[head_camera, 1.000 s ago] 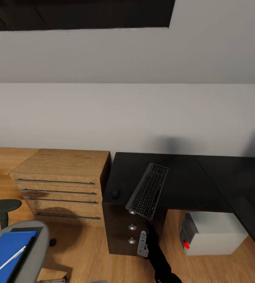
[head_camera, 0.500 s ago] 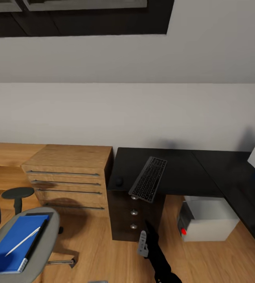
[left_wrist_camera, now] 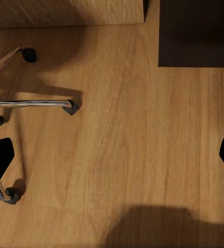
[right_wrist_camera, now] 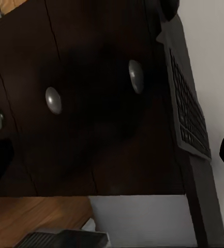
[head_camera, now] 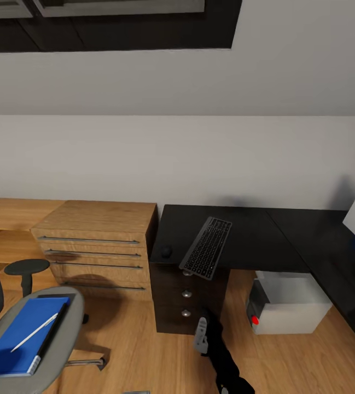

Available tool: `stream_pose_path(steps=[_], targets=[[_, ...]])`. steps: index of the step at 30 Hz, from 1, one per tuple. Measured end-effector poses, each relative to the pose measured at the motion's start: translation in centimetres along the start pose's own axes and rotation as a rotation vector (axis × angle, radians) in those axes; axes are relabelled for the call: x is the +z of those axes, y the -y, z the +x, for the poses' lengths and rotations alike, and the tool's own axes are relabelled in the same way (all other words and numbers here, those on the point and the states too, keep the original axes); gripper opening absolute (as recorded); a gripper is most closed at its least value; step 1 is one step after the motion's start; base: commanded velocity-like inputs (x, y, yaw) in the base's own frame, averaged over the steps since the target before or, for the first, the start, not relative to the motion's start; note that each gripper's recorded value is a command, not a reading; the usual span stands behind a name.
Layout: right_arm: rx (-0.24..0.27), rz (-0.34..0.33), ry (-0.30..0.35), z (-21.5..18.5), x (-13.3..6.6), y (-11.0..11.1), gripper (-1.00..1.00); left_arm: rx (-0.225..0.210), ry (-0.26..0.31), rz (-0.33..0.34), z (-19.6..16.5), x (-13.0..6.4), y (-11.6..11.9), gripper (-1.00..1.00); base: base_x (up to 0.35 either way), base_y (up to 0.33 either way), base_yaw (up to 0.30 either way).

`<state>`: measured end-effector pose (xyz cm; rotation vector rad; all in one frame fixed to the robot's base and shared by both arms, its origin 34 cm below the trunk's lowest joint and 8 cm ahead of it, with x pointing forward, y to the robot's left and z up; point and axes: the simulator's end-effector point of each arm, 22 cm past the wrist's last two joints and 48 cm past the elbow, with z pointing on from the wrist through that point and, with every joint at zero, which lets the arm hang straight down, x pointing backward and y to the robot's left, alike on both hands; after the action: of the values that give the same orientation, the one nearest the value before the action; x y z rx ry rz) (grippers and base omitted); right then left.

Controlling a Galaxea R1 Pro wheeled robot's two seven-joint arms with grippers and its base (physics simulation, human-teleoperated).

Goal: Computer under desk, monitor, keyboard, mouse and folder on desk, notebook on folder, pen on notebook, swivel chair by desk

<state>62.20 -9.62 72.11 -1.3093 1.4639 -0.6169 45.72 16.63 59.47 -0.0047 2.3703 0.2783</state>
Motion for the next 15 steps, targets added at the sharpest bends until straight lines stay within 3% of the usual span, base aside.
stream_pose_path(steps=[1,7,8,15], targets=[[0.059,0.003,-0.002,-0.1,0.2,0.2,1.00,0.000,-0.001,0.001,0.0,0.0,0.0,1.00,-0.002,0.000,0.000],[0.298,0.017,-0.039,0.0,0.8,0.1,1.00,0.000,-0.001,0.002,0.0,0.0,0.1,1.00,-0.001,0.000,0.000],[0.386,0.037,-0.074,1.1,0.9,0.3,1.00,-0.001,-0.001,0.002,0.0,0.0,0.1,1.00,0.000,0.000,0.000],[0.749,0.130,-0.152,5.3,0.7,1.0,1.00,0.001,-0.002,0.002,0.1,0.0,0.1,1.00,0.000,0.000,0.000]])
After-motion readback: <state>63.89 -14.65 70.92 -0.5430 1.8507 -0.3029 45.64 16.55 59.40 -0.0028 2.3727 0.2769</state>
